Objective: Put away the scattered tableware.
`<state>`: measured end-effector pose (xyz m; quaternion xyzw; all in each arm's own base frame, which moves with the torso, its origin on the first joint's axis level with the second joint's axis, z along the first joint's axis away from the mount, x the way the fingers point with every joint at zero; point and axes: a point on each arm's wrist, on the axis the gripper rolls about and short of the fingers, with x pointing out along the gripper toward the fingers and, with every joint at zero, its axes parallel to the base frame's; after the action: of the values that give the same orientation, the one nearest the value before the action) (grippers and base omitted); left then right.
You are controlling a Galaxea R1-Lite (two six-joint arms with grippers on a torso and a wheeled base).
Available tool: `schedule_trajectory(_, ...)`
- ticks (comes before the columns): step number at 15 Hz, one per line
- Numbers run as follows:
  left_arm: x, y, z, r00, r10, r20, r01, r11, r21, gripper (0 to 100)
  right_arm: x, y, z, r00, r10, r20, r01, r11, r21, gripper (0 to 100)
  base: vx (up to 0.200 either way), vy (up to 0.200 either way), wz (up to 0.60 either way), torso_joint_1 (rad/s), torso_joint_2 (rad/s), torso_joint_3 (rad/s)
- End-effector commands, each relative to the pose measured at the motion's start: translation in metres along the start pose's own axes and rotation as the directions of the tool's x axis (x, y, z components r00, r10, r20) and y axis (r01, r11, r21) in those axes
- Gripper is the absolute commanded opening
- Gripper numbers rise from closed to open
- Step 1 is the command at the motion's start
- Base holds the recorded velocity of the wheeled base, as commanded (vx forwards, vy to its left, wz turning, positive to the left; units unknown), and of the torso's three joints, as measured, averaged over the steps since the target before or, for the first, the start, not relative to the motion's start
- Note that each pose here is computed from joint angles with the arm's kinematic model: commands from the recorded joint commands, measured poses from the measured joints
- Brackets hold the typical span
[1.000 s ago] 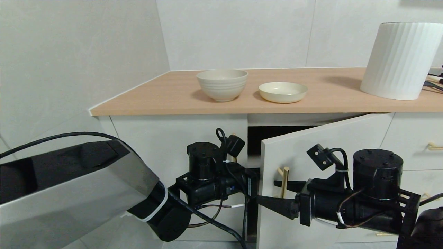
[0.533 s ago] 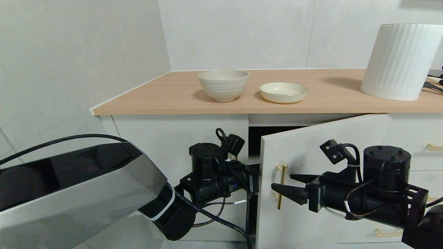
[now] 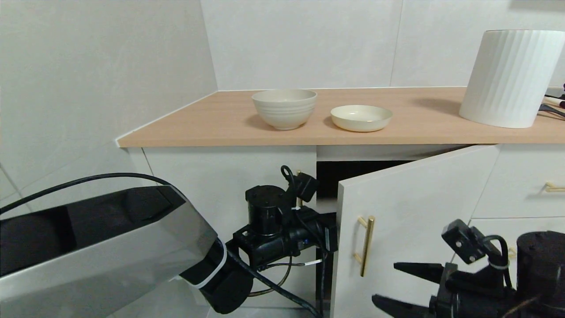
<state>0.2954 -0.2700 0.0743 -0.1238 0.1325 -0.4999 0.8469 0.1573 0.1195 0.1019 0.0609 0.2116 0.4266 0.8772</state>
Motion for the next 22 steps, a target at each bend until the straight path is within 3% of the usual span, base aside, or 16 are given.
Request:
schedule_trajectory(1, -0.001, -0.004, 0.001, 1.0, -0.001, 0.003, 0.001, 1.0, 0.002, 0, -0.014, 0.017, -0.016, 0.996, 0.069, -0.05, -0.07, 0.997, -0.033, 100, 0.0, 0.0, 0.0, 0.0, 0.0, 0.0)
schedule_trajectory(6, -0.013, -0.019, 0.012, 1.0, -0.023, 0.016, 0.023, 1.0, 0.011, 0, -0.017, 0.019, -0.016, 0.996, 0.076, -0.042, -0.078, 0.996, -0.044, 100, 0.0, 0.0, 0.0, 0.0, 0.0, 0.0)
schedule_trajectory(9, -0.015, -0.019, 0.009, 1.0, -0.019, 0.004, 0.019, 1.0, 0.006, 0, -0.018, 0.019, -0.016, 0.996, 0.08, -0.04, -0.081, 0.996, -0.045, 100, 0.0, 0.0, 0.0, 0.0, 0.0, 0.0)
schedule_trajectory(12, -0.013, -0.022, 0.006, 1.0, -0.029, -0.012, 0.029, 1.0, 0.003, 0, -0.02, 0.022, -0.018, 0.995, 0.091, -0.05, -0.093, 0.994, -0.049, 100, -0.2, 0.0, 0.0, 0.009, 0.0, -0.002)
schedule_trajectory(16, 0.007, -0.019, 0.016, 0.998, -0.026, -0.055, 0.026, 1.0, -0.013, 0, -0.02, 0.023, -0.019, 0.994, 0.095, -0.055, -0.099, 0.993, -0.071, 100, -0.1, 0.0, 0.0, 0.003, 0.0, 0.004)
schedule_trajectory(22, 0.016, -0.021, 0.017, 0.998, -0.038, -0.052, 0.038, 0.999, -0.009, 0, -0.021, 0.022, -0.021, 0.993, 0.097, -0.061, -0.102, 0.992, -0.075, 100, -0.033, 0.0, 0.0, 0.002, 0.0, 0.0)
